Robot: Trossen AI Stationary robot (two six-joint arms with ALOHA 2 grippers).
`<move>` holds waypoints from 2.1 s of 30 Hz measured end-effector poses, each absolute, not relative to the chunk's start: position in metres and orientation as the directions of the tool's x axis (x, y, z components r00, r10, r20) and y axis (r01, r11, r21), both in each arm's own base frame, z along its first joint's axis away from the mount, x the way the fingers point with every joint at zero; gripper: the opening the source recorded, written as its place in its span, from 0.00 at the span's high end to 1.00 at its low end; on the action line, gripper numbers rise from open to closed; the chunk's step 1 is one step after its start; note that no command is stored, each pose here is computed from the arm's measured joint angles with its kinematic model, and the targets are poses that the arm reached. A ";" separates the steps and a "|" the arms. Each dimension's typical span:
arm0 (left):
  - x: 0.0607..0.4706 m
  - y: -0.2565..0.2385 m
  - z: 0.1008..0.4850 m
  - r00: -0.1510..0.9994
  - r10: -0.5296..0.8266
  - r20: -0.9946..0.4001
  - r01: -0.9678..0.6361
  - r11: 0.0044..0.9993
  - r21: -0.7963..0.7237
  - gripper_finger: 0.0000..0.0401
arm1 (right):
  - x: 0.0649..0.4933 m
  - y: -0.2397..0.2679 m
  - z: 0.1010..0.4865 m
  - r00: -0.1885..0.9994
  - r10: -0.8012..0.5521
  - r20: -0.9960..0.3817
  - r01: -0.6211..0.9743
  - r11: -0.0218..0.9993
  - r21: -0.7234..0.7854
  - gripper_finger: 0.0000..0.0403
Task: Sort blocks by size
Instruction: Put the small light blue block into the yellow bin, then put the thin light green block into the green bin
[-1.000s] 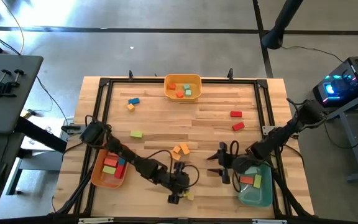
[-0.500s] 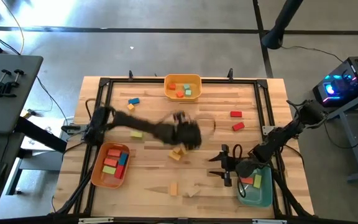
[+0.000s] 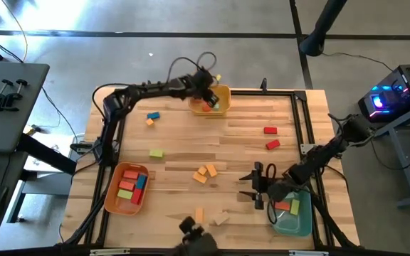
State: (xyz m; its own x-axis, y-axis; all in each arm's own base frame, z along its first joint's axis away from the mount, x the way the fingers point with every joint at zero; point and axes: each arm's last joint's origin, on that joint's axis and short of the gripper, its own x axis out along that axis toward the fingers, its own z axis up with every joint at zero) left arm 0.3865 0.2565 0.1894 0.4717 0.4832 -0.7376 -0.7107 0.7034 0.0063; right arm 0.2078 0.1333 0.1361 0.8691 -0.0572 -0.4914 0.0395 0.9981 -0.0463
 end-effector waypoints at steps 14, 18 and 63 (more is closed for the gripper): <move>0.355 0.266 0.209 0.381 0.453 -0.806 -0.524 0.824 0.216 0.45 | 0.226 0.070 0.125 0.784 -0.340 -0.520 0.237 0.937 -0.254 0.43; 0.333 0.262 0.247 0.335 0.552 -0.764 -0.505 0.790 0.349 0.44 | 0.228 0.042 0.122 0.742 -0.428 -0.516 0.348 0.904 -0.248 0.43; 0.166 0.013 0.144 0.516 0.120 -0.848 -0.053 0.993 0.108 0.43 | 0.244 0.005 0.139 0.837 -0.412 -0.361 0.395 0.910 -0.123 0.43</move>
State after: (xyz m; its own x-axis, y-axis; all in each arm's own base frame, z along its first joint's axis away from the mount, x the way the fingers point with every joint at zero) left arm 0.1664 0.0130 0.1440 0.5159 0.1199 -0.8482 -0.0531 0.9927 0.1080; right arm 0.2444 0.0050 0.1393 0.8368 -0.4118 -0.3608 0.3951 0.9104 -0.1229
